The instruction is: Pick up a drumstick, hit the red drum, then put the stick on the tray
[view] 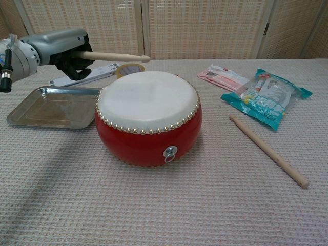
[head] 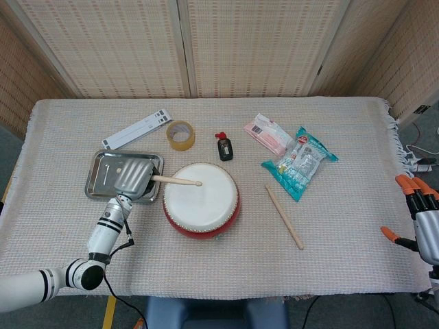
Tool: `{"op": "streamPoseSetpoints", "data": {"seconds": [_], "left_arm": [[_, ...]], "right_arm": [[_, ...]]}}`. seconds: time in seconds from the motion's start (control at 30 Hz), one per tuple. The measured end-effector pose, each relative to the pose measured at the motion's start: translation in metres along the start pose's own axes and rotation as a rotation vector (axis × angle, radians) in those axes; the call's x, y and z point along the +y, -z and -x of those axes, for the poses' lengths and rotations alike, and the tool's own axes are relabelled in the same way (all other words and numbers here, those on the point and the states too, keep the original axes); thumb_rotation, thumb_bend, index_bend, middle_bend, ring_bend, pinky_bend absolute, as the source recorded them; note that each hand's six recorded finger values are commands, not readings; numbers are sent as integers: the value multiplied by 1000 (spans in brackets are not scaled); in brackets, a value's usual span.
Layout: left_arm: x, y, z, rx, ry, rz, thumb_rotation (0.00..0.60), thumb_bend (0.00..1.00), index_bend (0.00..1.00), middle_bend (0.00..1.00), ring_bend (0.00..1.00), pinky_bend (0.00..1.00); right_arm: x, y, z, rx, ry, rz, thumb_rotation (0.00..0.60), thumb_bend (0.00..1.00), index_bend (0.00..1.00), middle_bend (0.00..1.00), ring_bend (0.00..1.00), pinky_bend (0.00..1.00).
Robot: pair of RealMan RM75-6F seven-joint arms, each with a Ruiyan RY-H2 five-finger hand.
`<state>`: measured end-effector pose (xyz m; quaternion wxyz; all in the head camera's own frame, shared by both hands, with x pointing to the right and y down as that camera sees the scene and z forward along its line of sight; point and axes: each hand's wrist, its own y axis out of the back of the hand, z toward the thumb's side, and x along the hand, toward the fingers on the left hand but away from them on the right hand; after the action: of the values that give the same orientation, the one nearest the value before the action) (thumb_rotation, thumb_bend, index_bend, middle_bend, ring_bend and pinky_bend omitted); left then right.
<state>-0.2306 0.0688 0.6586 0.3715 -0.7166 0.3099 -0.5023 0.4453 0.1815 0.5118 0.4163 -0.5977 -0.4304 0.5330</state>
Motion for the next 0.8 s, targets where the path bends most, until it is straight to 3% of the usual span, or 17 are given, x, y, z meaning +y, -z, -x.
{"op": "streamPoseSetpoints", "data": {"seconds": [0.23, 0.3, 0.4, 0.63, 0.7, 0.8], "left_arm": [[-19, 2, -1, -26, 51, -283, 600, 806, 1000, 1000, 1000, 1000], [-20, 1, -1, -24, 52, -311, 600, 805, 1000, 1000, 1000, 1000], [-15, 0, -1, -16, 41, -262, 600, 803, 1000, 1000, 1000, 1000], [3, 0, -2, -4, -6, 81, 600, 799, 1000, 1000, 1000, 1000], [2, 1, -2, -6, -4, 115, 600, 799, 1000, 1000, 1000, 1000], [-2, 1, -3, -13, 7, 81, 600, 799, 1000, 1000, 1000, 1000]], "right_arm": [[-1, 2, -1, -8, -6, 1, 600, 92, 51, 90, 45, 203], [-1, 2, -1, -8, -5, 0, 600, 92, 50, 90, 45, 203], [-1, 2, -1, -7, -3, 2, 600, 93, 50, 90, 45, 203], [-1, 2, -1, -7, -3, 2, 600, 92, 50, 90, 45, 203], [-1, 2, -1, -9, -3, 1, 600, 92, 50, 90, 45, 203], [-2, 2, -1, -9, -7, 0, 600, 93, 50, 90, 45, 203]]}}
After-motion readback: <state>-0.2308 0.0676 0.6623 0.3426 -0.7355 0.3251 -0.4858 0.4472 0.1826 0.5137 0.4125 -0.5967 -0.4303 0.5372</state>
